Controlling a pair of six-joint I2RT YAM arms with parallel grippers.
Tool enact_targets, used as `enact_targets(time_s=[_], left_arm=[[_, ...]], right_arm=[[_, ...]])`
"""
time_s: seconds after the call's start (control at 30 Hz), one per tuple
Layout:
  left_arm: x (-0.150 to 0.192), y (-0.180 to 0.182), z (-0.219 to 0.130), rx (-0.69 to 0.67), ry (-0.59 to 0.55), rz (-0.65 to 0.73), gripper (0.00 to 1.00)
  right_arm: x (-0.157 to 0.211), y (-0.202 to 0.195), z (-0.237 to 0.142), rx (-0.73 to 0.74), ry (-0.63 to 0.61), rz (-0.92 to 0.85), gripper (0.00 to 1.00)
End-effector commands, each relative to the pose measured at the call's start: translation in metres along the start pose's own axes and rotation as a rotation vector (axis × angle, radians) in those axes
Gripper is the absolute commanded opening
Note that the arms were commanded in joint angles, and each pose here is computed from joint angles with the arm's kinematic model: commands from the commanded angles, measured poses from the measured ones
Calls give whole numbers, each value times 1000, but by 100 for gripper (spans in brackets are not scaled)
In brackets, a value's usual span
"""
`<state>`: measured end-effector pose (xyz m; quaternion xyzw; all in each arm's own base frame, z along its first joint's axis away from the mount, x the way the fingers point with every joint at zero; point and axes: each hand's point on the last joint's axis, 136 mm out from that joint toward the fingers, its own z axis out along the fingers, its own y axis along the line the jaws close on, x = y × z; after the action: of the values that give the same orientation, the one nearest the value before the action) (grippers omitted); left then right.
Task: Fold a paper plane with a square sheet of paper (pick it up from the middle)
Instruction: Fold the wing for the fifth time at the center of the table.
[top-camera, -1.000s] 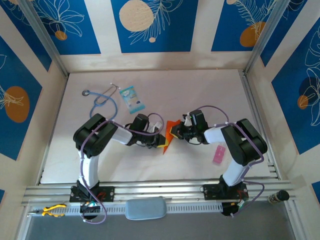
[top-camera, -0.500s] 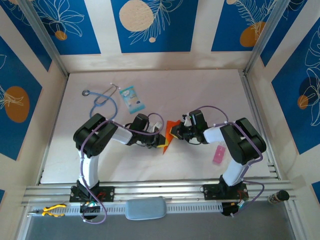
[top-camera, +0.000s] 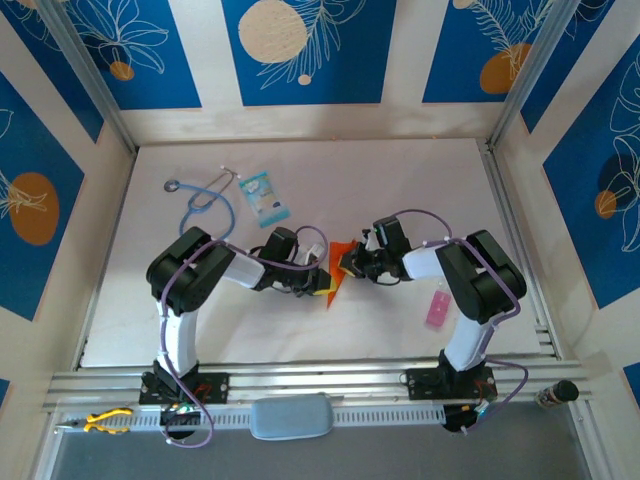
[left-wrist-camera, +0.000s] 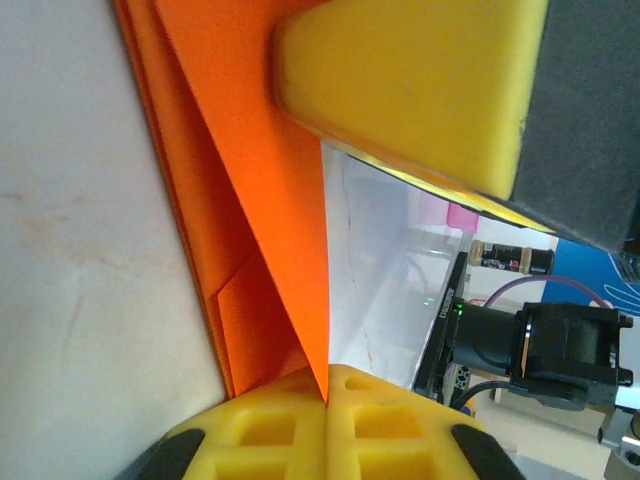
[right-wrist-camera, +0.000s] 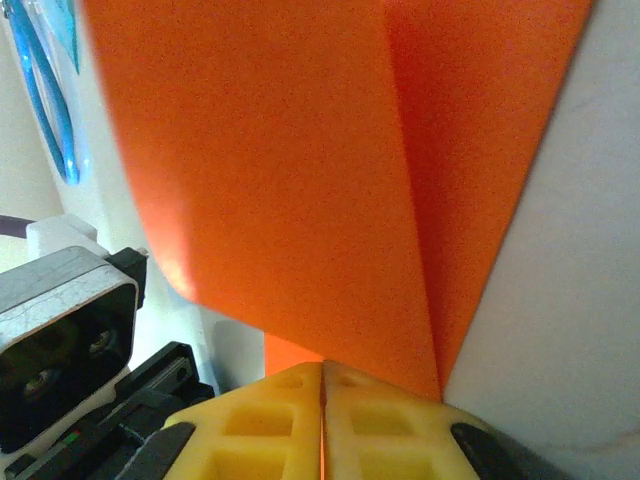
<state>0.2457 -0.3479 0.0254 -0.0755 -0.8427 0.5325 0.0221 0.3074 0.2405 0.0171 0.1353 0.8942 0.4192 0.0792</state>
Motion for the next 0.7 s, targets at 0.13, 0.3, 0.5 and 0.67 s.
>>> enact_targets(time_s=[0.13,0.3,0.5,0.67], left_arm=[[24,47,-15,-176,32,-110,19],[30,43,-16,-168,56,-97,22],[34,37,-16,-154,88,-75,17],[35,38,-18,-193,104,-59,8]], right_arm=[[8,-24,10,101,29,35,9],[9,-23,11,104,31,37,9],[11,-23,12,111,37,39,9],[11,-23,11,113,37,39,9]])
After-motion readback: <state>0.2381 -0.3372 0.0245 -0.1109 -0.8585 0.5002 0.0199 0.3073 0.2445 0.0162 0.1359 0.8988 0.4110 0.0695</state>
